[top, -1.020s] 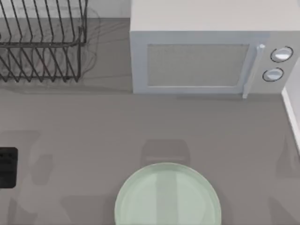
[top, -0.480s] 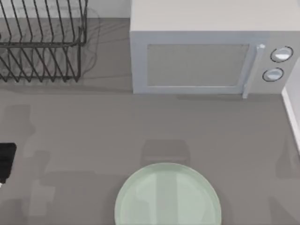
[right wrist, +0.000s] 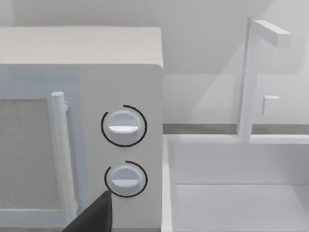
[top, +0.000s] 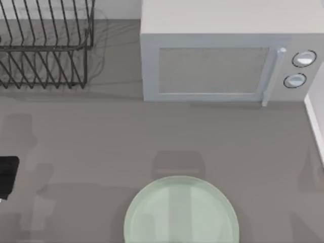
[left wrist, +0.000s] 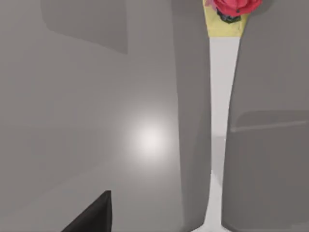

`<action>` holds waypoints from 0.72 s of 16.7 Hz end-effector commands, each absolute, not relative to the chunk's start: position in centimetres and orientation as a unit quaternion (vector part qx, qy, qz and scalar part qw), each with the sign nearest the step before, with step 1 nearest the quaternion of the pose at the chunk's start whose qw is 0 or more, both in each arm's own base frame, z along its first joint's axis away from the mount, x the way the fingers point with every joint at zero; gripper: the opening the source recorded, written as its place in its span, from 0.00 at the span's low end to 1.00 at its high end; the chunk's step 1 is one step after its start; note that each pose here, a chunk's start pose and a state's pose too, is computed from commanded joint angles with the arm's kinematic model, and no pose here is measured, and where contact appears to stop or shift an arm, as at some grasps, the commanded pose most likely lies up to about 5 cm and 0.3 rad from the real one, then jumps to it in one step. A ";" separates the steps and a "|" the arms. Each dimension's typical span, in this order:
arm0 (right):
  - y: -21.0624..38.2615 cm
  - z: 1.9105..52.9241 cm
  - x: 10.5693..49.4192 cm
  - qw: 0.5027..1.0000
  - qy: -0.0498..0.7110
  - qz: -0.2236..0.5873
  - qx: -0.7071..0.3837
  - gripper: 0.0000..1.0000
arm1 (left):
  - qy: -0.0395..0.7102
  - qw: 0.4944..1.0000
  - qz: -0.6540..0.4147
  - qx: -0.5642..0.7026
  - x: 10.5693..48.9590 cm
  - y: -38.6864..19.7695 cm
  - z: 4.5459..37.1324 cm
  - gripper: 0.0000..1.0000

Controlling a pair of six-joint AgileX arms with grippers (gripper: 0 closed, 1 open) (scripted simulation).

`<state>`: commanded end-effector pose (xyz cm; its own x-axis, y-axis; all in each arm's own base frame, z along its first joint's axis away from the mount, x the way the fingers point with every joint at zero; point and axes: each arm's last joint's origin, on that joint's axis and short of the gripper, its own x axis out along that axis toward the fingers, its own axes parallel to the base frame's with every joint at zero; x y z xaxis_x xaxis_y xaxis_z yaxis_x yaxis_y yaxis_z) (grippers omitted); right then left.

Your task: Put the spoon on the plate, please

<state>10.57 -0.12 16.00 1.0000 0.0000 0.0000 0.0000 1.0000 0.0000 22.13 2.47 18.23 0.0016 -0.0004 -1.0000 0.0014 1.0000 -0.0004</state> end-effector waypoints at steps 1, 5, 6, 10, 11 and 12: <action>-0.1 16.0 10.6 1.000 0.000 0.000 0.000 1.00 | 0.707 0.707 0.000 0.000 22.2 2.5 17.5 1.00; -0.1 16.0 10.6 1.000 0.000 0.000 0.000 1.00 | 0.703 0.711 0.000 0.000 22.7 2.6 13.1 1.00; -0.1 16.0 10.6 1.000 0.000 0.000 0.000 1.00 | 0.702 0.712 0.000 0.000 22.6 2.6 12.0 1.00; -0.1 16.0 10.6 1.000 0.000 0.000 0.000 1.00 | 0.705 0.709 0.000 0.000 22.1 2.5 9.3 1.00; -0.1 16.0 10.6 1.000 0.000 0.000 0.000 1.00 | 0.705 0.709 0.000 0.000 22.1 2.5 9.2 1.00; -0.1 16.0 10.6 1.000 0.000 0.000 0.000 1.00 | 0.705 0.709 0.000 0.000 22.1 2.5 9.2 1.00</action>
<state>10.57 -0.12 16.00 1.0000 0.0000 0.0000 0.0000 1.0000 0.0000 22.09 2.53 9.21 0.0052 0.0001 -1.0000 0.0001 1.0000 0.0001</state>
